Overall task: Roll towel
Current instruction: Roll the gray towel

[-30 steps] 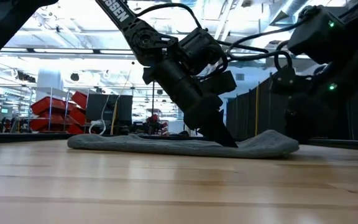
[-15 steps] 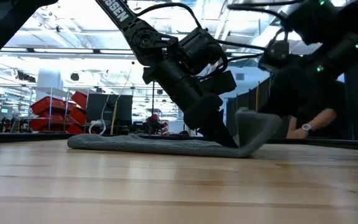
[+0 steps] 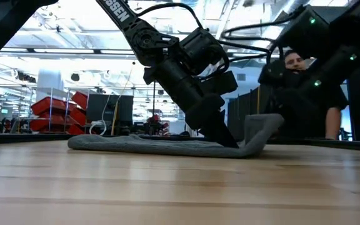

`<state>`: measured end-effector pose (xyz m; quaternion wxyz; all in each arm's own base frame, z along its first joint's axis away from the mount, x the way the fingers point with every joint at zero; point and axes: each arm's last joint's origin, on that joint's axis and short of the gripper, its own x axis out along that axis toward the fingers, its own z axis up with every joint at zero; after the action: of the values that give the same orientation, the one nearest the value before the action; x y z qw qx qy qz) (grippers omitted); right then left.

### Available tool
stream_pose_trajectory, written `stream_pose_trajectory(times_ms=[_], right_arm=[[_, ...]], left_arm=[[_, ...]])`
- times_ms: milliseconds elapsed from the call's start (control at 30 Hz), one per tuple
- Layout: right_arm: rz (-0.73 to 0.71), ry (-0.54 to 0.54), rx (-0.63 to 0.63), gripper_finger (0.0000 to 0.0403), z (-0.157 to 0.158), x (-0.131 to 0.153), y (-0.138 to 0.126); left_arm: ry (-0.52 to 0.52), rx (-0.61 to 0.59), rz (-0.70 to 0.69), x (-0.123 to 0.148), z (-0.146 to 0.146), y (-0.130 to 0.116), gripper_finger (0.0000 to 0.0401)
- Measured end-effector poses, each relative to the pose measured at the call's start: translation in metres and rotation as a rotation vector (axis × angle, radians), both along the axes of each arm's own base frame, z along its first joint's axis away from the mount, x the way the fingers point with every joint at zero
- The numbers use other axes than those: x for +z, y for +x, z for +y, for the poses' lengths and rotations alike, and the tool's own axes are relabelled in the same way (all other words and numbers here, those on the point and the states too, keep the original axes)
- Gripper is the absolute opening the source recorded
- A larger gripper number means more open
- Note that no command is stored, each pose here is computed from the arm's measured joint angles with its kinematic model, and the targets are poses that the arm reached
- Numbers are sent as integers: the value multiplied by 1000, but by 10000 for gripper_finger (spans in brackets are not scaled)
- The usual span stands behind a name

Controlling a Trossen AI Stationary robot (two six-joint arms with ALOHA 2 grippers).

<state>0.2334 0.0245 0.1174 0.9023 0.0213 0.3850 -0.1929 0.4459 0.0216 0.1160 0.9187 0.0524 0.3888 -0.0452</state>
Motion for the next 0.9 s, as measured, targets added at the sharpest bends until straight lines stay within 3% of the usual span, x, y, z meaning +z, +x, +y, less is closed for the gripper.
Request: stream_pose_trajectory(times_ms=[167,267,467,567,900], right_arm=[[140,41,-68,171,2,1,-10],[182,139,-97,171,3,-5,-11],[84,208,72,171,8,-14,2],[51,187,141,171,9,-12,5],[19,73,82,171,4,-1,9]], left_arm=[[0,0,0,0,0,0,0],[0,0,0,0,0,0,0],[0,0,1,0,0,0,0],[0,0,1,0,0,0,0],[-5,4,13,0,0,-1,0]])
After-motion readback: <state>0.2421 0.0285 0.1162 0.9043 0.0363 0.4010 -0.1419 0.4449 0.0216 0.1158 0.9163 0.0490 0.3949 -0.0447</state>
